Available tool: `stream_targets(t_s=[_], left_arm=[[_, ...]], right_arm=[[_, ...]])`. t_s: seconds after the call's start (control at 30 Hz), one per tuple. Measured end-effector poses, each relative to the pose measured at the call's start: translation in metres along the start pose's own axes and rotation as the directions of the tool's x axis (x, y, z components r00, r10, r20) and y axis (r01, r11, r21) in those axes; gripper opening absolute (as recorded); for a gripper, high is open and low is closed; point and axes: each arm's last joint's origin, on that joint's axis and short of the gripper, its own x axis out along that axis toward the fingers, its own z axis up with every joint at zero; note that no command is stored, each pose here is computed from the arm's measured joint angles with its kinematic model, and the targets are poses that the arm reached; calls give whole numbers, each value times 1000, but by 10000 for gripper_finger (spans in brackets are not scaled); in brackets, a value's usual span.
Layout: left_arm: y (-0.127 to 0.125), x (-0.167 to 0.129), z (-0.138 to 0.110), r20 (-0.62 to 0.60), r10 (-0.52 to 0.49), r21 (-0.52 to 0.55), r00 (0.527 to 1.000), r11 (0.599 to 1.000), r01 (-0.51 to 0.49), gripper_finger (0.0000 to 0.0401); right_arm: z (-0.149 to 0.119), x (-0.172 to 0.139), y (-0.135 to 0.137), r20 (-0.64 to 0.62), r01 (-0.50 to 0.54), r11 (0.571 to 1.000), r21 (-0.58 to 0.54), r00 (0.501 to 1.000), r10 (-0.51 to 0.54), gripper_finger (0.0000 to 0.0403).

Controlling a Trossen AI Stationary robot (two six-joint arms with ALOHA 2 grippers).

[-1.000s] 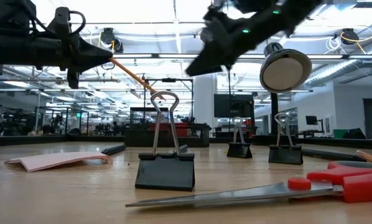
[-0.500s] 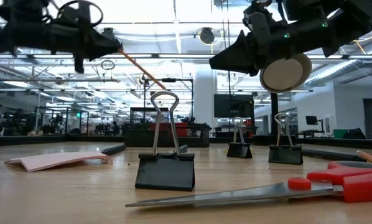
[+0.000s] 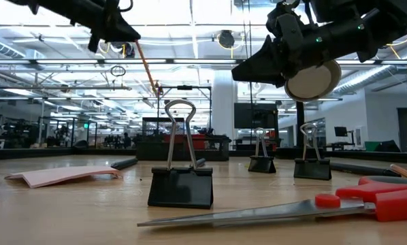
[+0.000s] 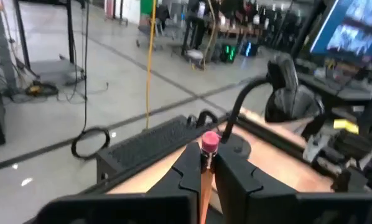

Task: Pick and place office supplies into organizer
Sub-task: Put the orange pencil into the black desk organizer

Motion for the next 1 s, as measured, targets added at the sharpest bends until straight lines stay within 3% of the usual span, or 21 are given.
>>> stream_targets(t_s=[0.2, 0.33, 0.47, 0.63, 0.87, 1.0], left_arm=[[4, 21, 10, -71, -11, -7, 997, 1000, 11, 23], [10, 44, 0, -131, 29, 2, 991, 1000, -29, 45], [17, 65, -12, -183, 65, 13, 981, 998, -64, 34], [18, 79, -17, -167, 53, 26, 985, 998, -49, 11], [16, 79, -11, -121, 0, 28, 993, 1000, 4, 35], [17, 74, -6, -92, 17, 29, 996, 999, -15, 25]], right_arm=[[0, 0, 0, -1, 0, 1000, 0, 1000, 0, 109], [0, 0, 0, -1, 0, 1000, 0, 1000, 0, 109], [0, 0, 0, -1, -1, 1000, 0, 1000, 1, 109], [-2, 0, 0, -24, 1, 1000, 2, 1000, 0, 109], [-4, 0, 0, -40, 2, 1000, -3, 999, -2, 109], [-4, 0, 0, -41, 3, 1000, -3, 999, -3, 109]])
